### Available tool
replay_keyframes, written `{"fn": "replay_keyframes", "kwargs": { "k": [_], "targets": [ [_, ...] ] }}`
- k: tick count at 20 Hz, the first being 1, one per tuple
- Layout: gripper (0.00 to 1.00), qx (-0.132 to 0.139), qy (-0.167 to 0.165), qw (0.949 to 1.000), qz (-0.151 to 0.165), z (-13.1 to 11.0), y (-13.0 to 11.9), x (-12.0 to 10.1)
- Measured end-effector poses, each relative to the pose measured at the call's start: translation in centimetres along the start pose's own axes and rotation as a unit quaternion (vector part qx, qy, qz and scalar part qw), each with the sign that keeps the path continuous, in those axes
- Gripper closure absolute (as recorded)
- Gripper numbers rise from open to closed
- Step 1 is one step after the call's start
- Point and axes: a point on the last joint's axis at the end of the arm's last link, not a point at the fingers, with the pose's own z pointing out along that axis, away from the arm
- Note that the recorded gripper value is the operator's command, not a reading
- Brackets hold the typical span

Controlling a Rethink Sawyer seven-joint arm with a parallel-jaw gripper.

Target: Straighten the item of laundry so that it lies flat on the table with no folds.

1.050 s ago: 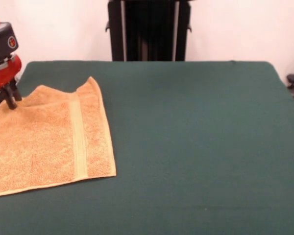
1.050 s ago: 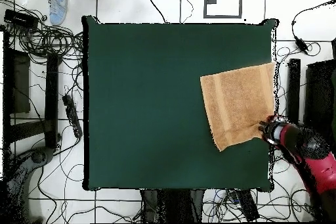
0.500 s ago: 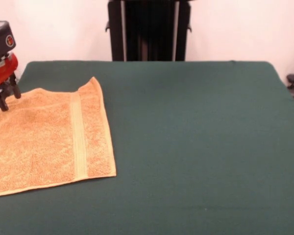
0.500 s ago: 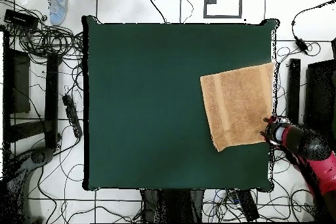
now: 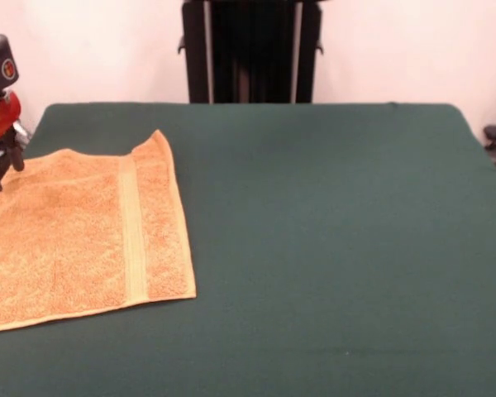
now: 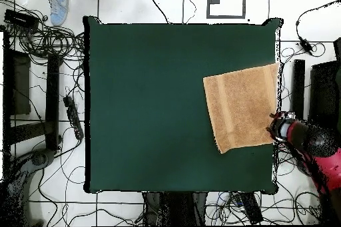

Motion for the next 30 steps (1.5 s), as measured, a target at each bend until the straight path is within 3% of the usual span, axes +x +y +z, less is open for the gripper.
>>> {"fn": "replay_keyframes", "kwargs": {
  "k": [5,14,30],
  "targets": [
    [0.00,-0.005,-0.001,0.9999,-0.014,0.0,1.5,1.9],
    [0.00,-0.025,0.006,0.9993,-0.026,0.1,4.8,7.4],
    [0.00,-0.071,0.031,0.9970,0.001,-0.3,11.3,16.8]
  ]
}}
